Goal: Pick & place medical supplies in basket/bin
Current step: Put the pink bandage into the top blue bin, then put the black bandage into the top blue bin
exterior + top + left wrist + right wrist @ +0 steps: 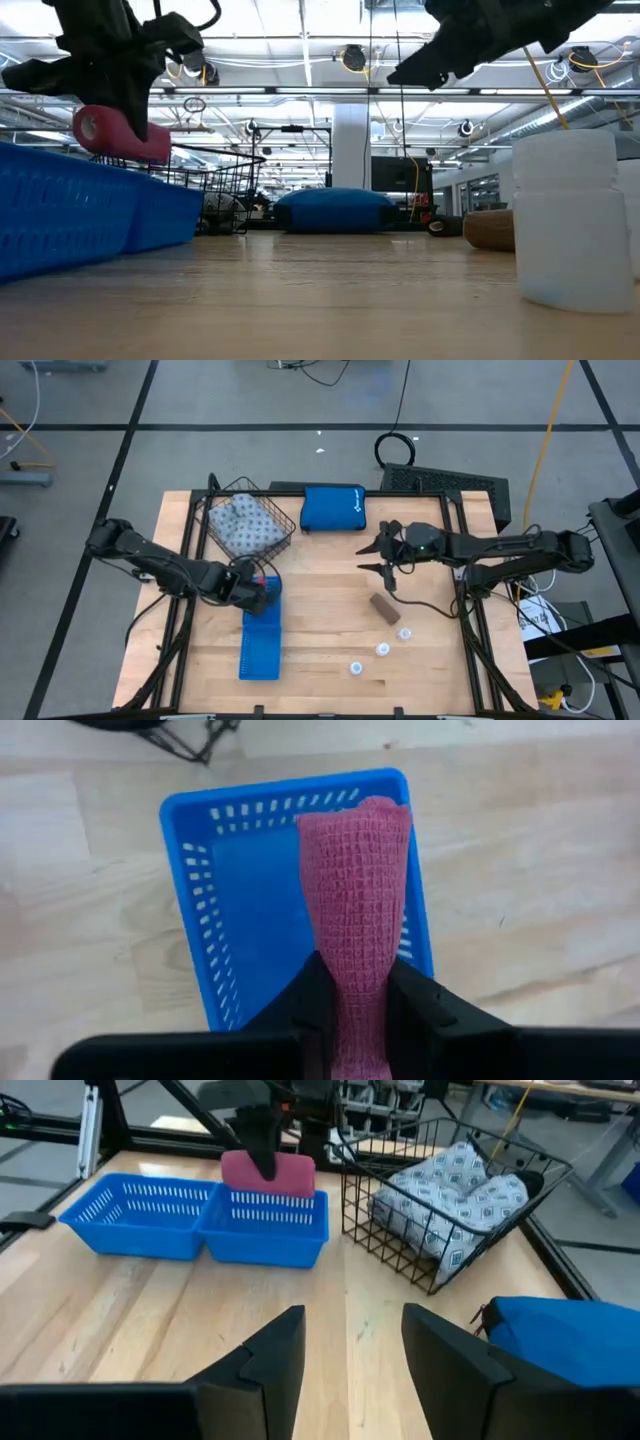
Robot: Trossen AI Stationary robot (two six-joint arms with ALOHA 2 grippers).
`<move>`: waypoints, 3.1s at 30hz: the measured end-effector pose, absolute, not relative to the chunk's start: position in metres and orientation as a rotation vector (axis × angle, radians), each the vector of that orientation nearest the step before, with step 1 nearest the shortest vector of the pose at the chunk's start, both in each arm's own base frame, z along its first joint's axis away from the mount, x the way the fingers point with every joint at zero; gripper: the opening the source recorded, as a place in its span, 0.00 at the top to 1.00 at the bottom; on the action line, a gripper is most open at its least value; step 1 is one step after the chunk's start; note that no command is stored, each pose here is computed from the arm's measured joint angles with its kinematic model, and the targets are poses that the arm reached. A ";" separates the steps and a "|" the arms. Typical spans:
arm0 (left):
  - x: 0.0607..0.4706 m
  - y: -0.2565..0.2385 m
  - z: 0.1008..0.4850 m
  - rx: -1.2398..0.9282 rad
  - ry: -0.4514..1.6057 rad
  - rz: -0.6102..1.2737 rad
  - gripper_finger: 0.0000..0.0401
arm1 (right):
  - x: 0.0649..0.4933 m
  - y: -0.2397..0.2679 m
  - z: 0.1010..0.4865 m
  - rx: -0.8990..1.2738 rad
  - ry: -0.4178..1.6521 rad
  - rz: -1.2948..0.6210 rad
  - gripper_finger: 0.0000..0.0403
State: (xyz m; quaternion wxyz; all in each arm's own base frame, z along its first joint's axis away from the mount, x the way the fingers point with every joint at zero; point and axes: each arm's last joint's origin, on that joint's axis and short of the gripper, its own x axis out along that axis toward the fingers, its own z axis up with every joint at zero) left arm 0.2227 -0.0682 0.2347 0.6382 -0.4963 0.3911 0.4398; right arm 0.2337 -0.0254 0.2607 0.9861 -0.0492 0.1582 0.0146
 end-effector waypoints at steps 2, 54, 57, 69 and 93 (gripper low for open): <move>0.222 -0.067 0.233 -1.162 0.875 1.022 0.87 | 0.232 -0.025 0.261 -0.101 0.312 0.029 0.62; 0.224 -0.049 0.309 -0.593 0.462 0.532 0.39 | 0.208 -0.030 0.263 -0.086 0.443 -0.197 0.61; 0.229 -0.051 0.334 -0.365 0.298 0.372 0.39 | 0.205 -0.030 0.257 -0.042 0.460 -0.220 0.61; 0.230 -0.040 0.358 0.068 0.187 0.203 0.39 | 0.191 -0.053 0.205 0.004 0.555 -0.533 0.61; 0.217 0.030 0.278 -0.269 0.085 0.285 0.39 | 0.173 -0.167 0.140 0.464 0.925 -0.757 0.54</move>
